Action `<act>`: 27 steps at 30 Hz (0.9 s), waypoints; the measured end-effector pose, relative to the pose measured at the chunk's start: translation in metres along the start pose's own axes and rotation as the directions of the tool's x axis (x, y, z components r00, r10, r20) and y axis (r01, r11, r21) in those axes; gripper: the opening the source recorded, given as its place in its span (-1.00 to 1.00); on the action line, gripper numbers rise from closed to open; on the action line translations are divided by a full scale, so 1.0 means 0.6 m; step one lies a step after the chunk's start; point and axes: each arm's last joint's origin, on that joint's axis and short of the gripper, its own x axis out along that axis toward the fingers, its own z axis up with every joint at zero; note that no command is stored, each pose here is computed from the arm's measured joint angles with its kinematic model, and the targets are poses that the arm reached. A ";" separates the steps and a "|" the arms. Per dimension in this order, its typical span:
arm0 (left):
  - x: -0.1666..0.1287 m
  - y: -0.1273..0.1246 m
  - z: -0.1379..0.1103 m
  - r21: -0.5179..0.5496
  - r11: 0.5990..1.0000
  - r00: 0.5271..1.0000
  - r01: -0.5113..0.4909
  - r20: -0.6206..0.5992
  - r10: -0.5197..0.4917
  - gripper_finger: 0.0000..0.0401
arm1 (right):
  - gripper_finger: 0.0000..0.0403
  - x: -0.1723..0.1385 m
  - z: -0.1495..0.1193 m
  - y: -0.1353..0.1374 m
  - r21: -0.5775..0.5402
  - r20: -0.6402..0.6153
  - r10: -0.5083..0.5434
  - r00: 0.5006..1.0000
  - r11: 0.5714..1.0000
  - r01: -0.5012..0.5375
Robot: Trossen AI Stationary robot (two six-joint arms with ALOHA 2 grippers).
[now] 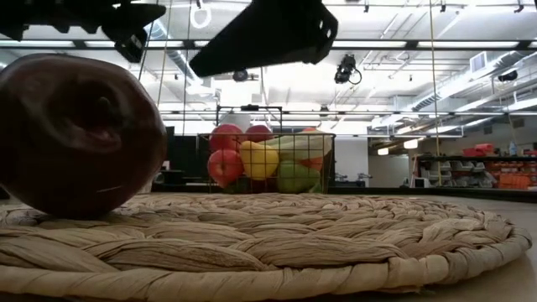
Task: Build produce basket
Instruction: Put the apple into the wire basket
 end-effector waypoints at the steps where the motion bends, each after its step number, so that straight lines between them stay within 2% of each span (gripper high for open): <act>1: 0.004 -0.004 -0.006 -0.018 1.000 1.000 0.000 -0.019 0.000 -0.37 | 0.77 -0.001 -0.001 0.002 0.014 0.003 0.001 1.000 1.000 -0.001; 4: 0.014 -0.018 -0.020 -0.052 0.999 0.998 0.014 -0.057 -0.017 -0.37 | 0.77 -0.002 -0.001 0.012 0.059 0.027 0.018 0.999 0.998 -0.019; 10: 0.033 -0.045 -0.038 -0.104 0.994 0.997 0.037 -0.065 -0.044 -0.37 | 0.71 0.005 -0.018 0.053 0.031 0.082 0.152 0.985 0.987 -0.155; 14: 0.040 -0.058 -0.061 -0.156 0.987 0.990 0.028 -0.135 -0.050 -0.37 | 0.63 0.012 -0.032 0.068 0.030 0.106 0.170 0.980 0.984 -0.174; 19: 0.051 -0.066 -0.094 -0.167 0.985 0.976 -0.051 -0.218 0.014 -0.37 | 0.50 0.035 -0.055 0.068 0.009 0.122 0.084 0.989 0.996 -0.086; 27: 0.063 -0.064 -0.116 -0.209 0.968 0.965 -0.140 -0.247 0.086 -0.37 | 0.42 0.057 -0.070 0.052 0.011 0.148 -0.088 0.985 0.996 0.087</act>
